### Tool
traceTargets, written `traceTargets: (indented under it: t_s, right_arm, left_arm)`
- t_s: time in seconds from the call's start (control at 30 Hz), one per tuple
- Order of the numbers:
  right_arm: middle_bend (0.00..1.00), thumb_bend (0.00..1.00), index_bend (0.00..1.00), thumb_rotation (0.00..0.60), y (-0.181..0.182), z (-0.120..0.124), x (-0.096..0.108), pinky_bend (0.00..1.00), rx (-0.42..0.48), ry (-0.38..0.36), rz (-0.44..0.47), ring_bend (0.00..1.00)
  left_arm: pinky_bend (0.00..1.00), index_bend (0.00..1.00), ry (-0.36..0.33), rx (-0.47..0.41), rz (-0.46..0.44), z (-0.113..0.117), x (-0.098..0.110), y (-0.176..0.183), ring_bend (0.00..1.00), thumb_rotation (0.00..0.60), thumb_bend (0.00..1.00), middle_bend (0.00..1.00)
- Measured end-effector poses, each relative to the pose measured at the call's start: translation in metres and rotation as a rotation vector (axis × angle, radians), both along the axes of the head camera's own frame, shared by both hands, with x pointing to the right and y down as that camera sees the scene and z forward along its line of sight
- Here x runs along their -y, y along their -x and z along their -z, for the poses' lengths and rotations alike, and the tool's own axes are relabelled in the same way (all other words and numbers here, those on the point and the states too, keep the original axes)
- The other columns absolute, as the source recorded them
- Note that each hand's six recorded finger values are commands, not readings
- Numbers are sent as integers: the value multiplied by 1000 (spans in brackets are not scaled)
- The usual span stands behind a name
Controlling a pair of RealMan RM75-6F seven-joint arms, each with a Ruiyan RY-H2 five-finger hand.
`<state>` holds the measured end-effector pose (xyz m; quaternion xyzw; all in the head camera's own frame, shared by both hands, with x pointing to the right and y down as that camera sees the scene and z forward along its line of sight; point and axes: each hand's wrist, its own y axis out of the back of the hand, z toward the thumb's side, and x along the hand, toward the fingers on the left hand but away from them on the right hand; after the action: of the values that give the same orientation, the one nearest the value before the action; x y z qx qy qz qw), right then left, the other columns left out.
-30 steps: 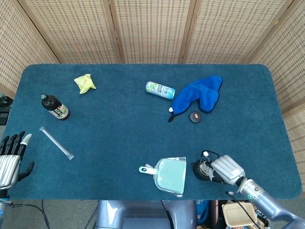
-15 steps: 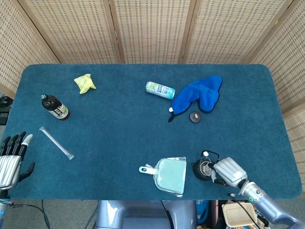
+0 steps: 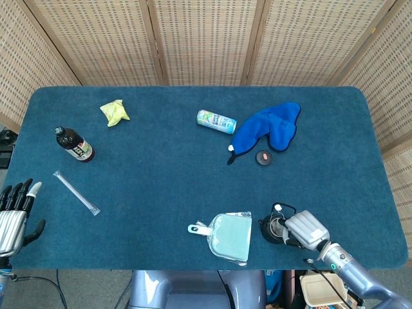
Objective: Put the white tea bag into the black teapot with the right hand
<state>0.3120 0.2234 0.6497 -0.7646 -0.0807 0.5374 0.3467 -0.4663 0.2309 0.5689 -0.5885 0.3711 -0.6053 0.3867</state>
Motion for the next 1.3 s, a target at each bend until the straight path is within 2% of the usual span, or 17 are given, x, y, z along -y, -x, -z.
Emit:
traceTargets:
  t_s: [0.6, 0.77, 0.83, 0.93, 1.03, 1.17, 1.3]
  right_arm:
    - [1000, 1000, 358, 0, -5, 24, 11, 1000, 9, -70, -29, 1000]
    - [998, 999, 357, 0, -2, 39, 22, 1000, 47, -129, -60, 1000]
    - [985, 968, 357, 0, -2, 46, 27, 1000, 66, -165, -78, 1000]
    - [913, 857, 357, 0, -5, 59, 37, 1000, 98, -255, -128, 978]
    - [815, 769, 344, 0, -9, 68, 42, 988, 120, -338, -183, 894]
    - [696, 741, 318, 0, -16, 73, 41, 891, 111, -427, -247, 767]
    - [576, 741, 315, 0, -25, 76, 40, 774, 78, -479, -302, 629]
  left_arm:
    - [0, 0, -3, -3, 0, -1, 1, 0, 0, 600, 377, 0]
    - [0, 0, 3, -4, 7, -3, 0, 1, 0, 600, 376, 0]
    - [0, 0, 2, -3, 11, -2, -1, 2, 0, 600, 377, 0]
    - [0, 0, -4, -2, 19, -1, -2, 4, 0, 600, 377, 0]
    - [0, 0, -11, -1, 21, 1, -3, 5, 0, 600, 376, 0]
    - [0, 0, -19, 0, 21, 2, -3, 6, 0, 600, 377, 0]
    - [0, 0, -28, 4, 22, 3, -3, 7, 0, 600, 377, 0]
